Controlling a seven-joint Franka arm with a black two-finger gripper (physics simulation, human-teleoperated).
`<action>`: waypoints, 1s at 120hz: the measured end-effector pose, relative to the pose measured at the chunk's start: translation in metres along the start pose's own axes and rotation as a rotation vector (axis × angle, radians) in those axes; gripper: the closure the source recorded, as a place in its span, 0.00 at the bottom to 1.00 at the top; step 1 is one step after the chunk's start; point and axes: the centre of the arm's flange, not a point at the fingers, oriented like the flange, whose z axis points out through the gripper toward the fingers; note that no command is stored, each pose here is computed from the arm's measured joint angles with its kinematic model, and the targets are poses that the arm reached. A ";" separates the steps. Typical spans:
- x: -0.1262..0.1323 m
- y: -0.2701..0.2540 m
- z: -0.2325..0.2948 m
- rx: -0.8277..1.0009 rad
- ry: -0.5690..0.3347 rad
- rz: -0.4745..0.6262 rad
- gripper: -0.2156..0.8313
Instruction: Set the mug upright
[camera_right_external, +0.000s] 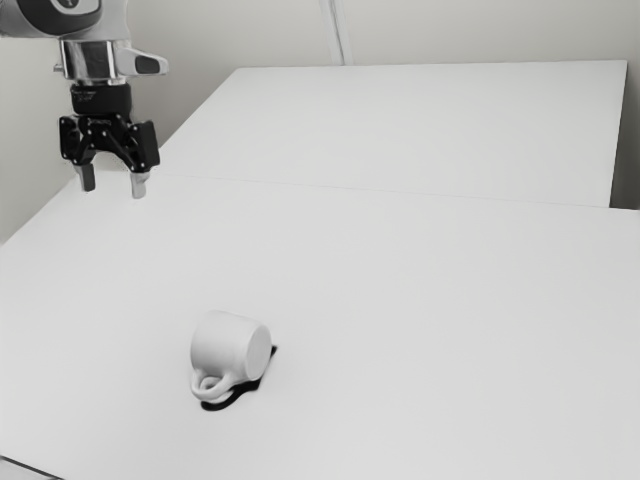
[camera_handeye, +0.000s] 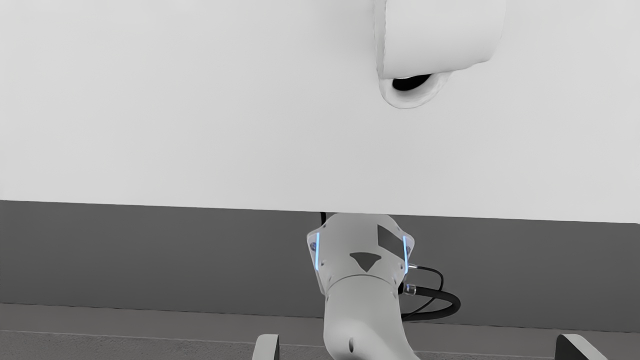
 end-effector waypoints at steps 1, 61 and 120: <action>0.001 0.000 -0.001 0.001 0.012 -0.001 0.21; 0.071 -0.102 0.192 -0.518 0.084 -0.218 0.21; 0.065 -0.106 0.320 -1.055 0.321 -0.057 0.21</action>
